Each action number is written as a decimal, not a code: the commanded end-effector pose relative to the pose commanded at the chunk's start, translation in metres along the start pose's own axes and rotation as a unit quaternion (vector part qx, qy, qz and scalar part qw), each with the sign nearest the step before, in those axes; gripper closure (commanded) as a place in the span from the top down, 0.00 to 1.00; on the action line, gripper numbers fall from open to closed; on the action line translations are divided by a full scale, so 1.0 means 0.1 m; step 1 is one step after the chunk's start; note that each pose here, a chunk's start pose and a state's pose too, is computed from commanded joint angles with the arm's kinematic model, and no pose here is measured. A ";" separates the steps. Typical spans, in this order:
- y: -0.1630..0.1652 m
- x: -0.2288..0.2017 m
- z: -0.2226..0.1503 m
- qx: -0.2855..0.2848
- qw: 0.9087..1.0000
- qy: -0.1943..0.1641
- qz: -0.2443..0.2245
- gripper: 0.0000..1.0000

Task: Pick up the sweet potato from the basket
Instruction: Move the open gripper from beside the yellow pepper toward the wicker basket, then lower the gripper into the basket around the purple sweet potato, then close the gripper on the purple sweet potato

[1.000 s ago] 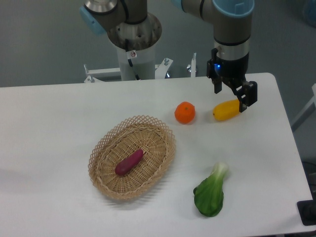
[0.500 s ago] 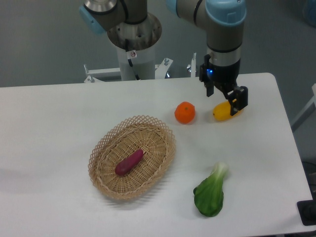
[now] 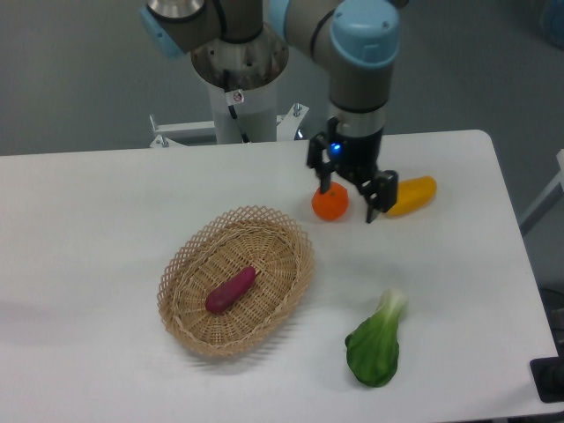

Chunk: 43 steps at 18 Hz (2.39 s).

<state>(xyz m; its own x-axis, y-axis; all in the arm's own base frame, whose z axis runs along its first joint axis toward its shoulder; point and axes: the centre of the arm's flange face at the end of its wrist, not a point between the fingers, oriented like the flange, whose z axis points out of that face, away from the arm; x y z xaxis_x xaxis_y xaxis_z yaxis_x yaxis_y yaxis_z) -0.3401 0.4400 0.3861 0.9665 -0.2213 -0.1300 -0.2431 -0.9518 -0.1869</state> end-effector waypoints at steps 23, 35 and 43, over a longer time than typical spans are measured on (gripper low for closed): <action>-1.05 0.86 1.66 -0.034 0.997 0.068 -0.024 1.00; -1.05 0.96 2.03 -0.061 0.996 0.068 -0.002 1.00; -1.08 0.92 1.98 -0.051 0.997 0.052 -0.001 0.34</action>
<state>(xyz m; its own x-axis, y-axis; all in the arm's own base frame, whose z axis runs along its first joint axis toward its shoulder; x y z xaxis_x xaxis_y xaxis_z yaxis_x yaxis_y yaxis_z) -0.2408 0.5643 0.2015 0.9713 -0.2361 -0.0269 -0.2376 -0.9675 -0.0869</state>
